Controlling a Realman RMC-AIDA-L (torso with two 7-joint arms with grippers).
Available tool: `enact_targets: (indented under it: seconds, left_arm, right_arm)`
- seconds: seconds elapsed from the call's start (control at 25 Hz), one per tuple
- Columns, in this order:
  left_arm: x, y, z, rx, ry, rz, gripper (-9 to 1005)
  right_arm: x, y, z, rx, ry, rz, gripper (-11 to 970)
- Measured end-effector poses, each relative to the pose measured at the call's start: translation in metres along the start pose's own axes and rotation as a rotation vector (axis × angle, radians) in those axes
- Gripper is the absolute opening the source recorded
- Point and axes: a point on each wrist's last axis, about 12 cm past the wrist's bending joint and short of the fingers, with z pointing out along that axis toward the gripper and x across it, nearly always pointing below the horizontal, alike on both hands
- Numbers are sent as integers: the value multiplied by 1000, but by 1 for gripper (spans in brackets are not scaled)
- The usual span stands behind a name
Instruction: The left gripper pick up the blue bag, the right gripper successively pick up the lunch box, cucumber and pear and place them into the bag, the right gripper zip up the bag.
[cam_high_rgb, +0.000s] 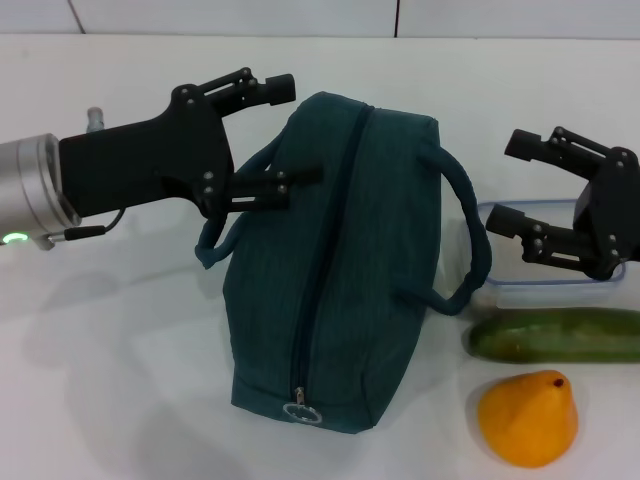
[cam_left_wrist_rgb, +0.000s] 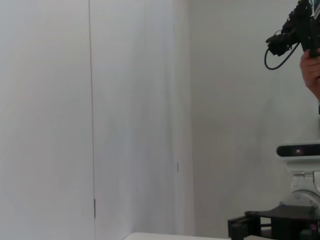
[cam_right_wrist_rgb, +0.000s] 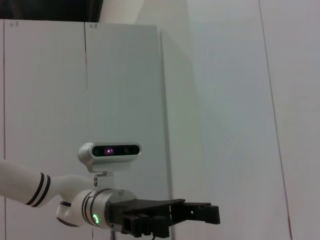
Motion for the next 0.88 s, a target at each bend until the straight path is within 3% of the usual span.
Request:
enact_targets:
  seconds: [0.52, 0.72, 0.88]
  left_arm:
    - [-3, 0, 3, 5, -2, -26, 869]
    - [-34, 12, -1, -2, 72, -157, 867]
    - [-45, 17, 0, -30, 194, -265, 865]
  right_arm:
    - [2, 4, -7, 11, 0, 7, 808]
    - [0, 5, -9, 11, -1, 5, 808]
    - [0, 5, -10, 14, -1, 2, 808]
